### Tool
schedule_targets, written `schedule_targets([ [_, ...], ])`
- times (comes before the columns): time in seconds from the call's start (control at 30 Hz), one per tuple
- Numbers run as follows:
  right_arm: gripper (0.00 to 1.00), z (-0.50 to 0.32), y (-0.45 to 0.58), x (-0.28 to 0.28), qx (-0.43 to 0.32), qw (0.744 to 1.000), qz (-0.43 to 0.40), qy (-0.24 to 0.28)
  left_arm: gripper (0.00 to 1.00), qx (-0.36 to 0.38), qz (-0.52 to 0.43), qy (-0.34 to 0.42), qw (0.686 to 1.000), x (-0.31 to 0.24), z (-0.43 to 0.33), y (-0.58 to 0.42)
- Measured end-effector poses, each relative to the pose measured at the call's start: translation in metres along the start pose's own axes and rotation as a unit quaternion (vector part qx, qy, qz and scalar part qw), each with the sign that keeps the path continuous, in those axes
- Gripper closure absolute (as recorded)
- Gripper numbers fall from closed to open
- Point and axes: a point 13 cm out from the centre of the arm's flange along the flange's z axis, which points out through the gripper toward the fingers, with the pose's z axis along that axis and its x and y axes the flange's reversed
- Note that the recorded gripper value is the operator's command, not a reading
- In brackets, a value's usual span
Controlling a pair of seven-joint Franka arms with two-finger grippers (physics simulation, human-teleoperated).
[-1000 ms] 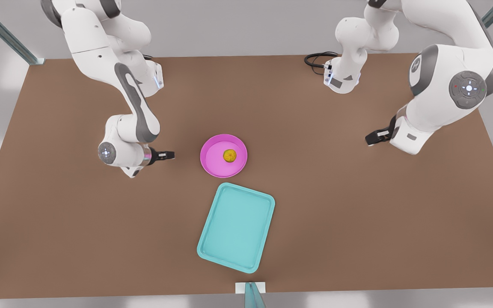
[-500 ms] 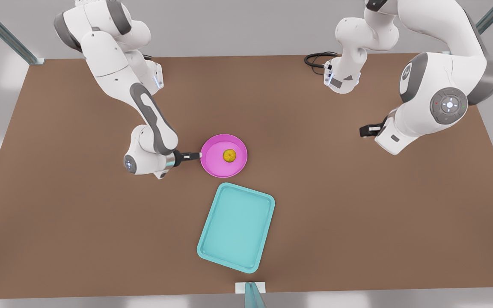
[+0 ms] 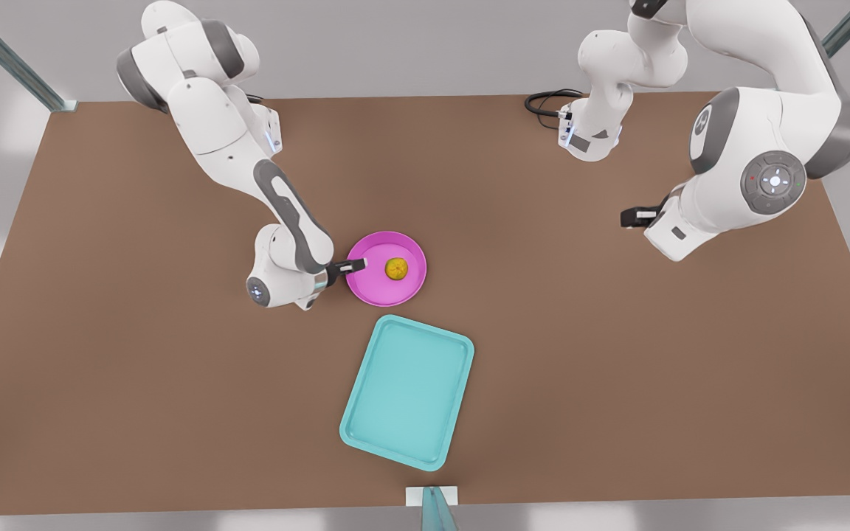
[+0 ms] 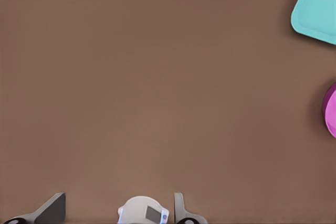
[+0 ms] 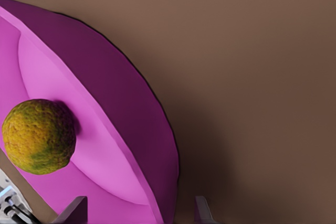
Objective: Place the orange on the plate with the left arm and the plate on the tray with the right arm
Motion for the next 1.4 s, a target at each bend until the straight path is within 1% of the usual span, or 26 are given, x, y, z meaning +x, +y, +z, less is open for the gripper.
schedule_targets([
  [0.07, 0.36, 0.000, 0.000, -0.001, 0.000, 1.000, -0.004, -0.002, 0.00, 0.000, 0.003, 0.002, 1.000, 0.001, 0.000, 0.000],
  [0.1, 0.39, 0.000, 0.000, -0.002, 0.001, 1.000, -0.005, -0.004, 0.00, 0.000, 0.004, 0.002, 1.000, 0.001, 0.000, 0.000],
  [0.2, 0.43, 0.000, -0.002, -0.004, 0.001, 1.000, -0.008, -0.006, 0.00, -0.001, 0.007, 0.004, 1.000, 0.002, 0.000, 0.000],
  [0.23, 0.43, 0.001, -0.003, -0.005, 0.002, 1.000, -0.008, -0.006, 0.00, -0.001, 0.009, 0.004, 1.000, 0.003, 0.000, 0.000],
  [0.3, 0.49, 0.004, -0.006, -0.008, 0.002, 1.000, -0.007, -0.005, 0.00, -0.001, 0.011, 0.005, 1.000, 0.003, 0.000, -0.001],
  [0.33, 0.53, 0.005, -0.007, -0.009, 0.002, 1.000, -0.008, -0.005, 0.00, -0.001, 0.012, 0.005, 1.000, 0.003, 0.000, -0.001],
  [0.43, 0.58, 0.004, -0.008, -0.011, 0.001, 1.000, -0.009, -0.007, 0.00, -0.001, 0.014, 0.003, 1.000, 0.003, -0.002, 0.000],
  [0.63, 0.78, 0.001, -0.009, -0.011, -0.001, 1.000, -0.012, -0.007, 0.00, 0.000, 0.017, 0.003, 1.000, 0.003, -0.003, 0.000],
  [1.17, 0.79, -0.018, 0.009, -0.018, -0.017, 0.999, -0.032, -0.010, 0.00, -0.001, 0.023, 0.003, 1.000, 0.002, -0.002, 0.000],
  [1.4, 0.79, -0.054, 0.033, -0.039, -0.037, 0.998, -0.049, -0.030, 0.00, 0.000, 0.024, -0.004, 1.000, 0.005, -0.010, 0.000],
])
